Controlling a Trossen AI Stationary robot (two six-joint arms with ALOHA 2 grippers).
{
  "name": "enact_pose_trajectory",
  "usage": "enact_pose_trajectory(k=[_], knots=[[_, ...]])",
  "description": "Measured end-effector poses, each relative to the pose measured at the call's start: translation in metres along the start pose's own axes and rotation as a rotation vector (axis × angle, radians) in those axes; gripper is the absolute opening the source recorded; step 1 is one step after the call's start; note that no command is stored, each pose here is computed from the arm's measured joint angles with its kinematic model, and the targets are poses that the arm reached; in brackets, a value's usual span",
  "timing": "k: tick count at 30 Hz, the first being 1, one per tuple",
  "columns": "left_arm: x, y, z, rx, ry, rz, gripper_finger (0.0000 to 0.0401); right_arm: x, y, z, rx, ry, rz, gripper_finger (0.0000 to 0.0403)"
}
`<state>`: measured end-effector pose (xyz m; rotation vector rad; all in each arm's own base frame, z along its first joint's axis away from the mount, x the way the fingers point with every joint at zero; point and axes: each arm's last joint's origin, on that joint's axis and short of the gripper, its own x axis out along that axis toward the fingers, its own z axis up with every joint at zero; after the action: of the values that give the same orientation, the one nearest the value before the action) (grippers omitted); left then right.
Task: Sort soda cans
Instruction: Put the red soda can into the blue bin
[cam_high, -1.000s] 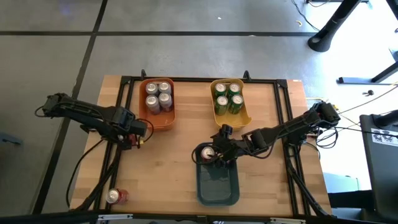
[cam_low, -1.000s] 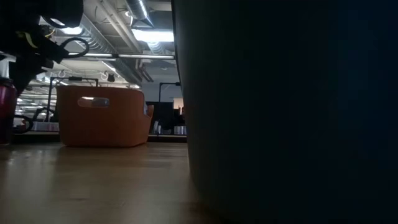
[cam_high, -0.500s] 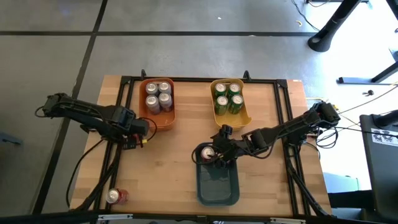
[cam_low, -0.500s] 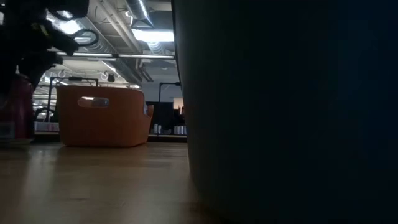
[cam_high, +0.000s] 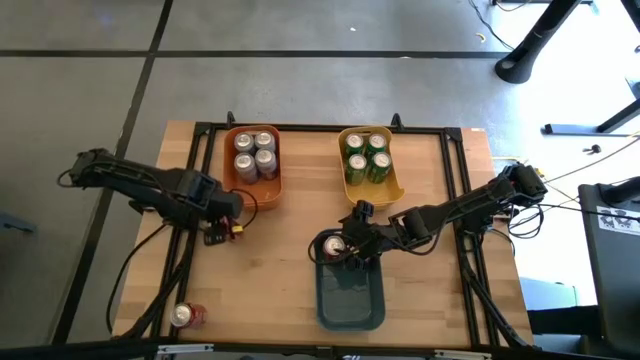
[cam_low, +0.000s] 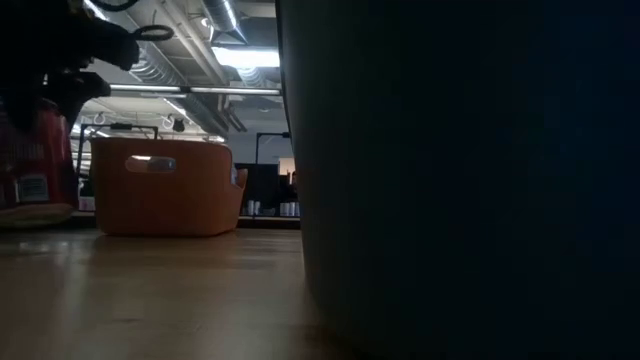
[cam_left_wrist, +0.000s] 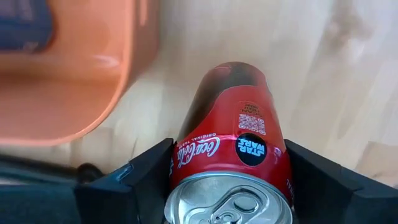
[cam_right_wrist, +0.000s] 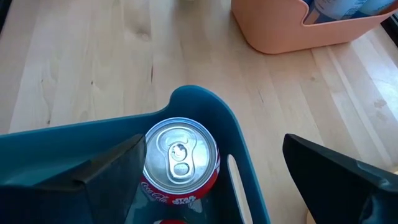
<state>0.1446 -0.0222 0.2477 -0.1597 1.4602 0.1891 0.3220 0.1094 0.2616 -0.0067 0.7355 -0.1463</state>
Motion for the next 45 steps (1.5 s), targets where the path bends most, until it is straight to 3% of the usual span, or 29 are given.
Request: enact_pose_trajectory(k=[8,26,35,45], knots=[[-0.004,-0.015,0.014,0.023,0.005,-0.004,0.0251,0.0,0.0,0.0,-0.001,0.002,-0.001,0.0376],[-0.046,-0.081,0.084,0.194,0.046,0.073,0.0252,-0.006,0.009,-0.01,-0.031,0.058,0.003,0.0376],[-0.062,-0.115,0.112,0.244,0.047,0.113,0.0252,-0.047,0.024,-0.018,-0.009,0.032,-0.022,0.0376],[-0.077,-0.151,0.141,0.313,-0.026,0.072,0.0251,-0.091,0.046,-0.035,0.071,0.029,0.071,0.0376]])
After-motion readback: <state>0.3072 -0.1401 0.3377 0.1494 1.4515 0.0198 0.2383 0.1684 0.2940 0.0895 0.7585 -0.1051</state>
